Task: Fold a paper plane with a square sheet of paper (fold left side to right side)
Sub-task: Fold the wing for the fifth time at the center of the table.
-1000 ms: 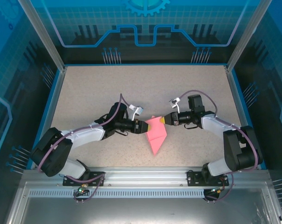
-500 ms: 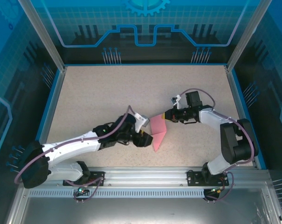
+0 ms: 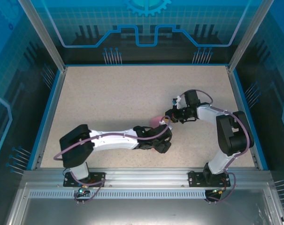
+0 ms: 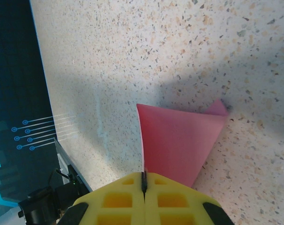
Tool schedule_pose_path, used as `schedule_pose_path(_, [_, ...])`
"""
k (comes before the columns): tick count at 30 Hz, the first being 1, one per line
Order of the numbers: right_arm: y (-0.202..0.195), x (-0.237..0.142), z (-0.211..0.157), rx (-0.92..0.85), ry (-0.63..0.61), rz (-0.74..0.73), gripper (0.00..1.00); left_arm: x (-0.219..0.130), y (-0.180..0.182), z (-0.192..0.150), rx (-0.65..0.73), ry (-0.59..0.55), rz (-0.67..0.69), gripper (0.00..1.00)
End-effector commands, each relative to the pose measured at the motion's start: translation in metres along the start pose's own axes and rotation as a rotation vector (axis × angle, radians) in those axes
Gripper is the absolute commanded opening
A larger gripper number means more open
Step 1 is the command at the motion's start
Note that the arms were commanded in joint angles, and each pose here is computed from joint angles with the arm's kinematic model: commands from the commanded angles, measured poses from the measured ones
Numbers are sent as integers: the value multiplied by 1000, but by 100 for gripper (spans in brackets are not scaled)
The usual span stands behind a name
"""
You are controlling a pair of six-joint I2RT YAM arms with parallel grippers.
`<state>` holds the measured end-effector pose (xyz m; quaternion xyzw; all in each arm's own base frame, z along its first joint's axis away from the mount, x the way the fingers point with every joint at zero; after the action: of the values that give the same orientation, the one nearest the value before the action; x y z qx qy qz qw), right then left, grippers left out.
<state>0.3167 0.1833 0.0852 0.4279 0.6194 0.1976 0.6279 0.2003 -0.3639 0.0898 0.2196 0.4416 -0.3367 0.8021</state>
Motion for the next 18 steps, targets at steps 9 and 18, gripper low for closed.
schedule_pose_path(9, [-3, 9, -1, 26, 21, -21, 0, 21, 19, -14, 6, 166, 270, 59])
schedule_pose_path(18, [-4, 13, 0, 28, 30, -38, 0, 31, 19, -19, 28, 203, 290, 44])
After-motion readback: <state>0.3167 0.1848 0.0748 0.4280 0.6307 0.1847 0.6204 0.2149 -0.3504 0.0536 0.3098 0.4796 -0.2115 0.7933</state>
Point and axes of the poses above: each hand's point on the last joint's axis, 136 mm out from that joint toward the fingers, its own x axis out along the fingers, its own y axis along the line the jaws close on, z = x × y, the point moved 2 cm from there along -x, back along the fingers, and after that the axes turned 14 degrees about x, right-handed, at the moved point
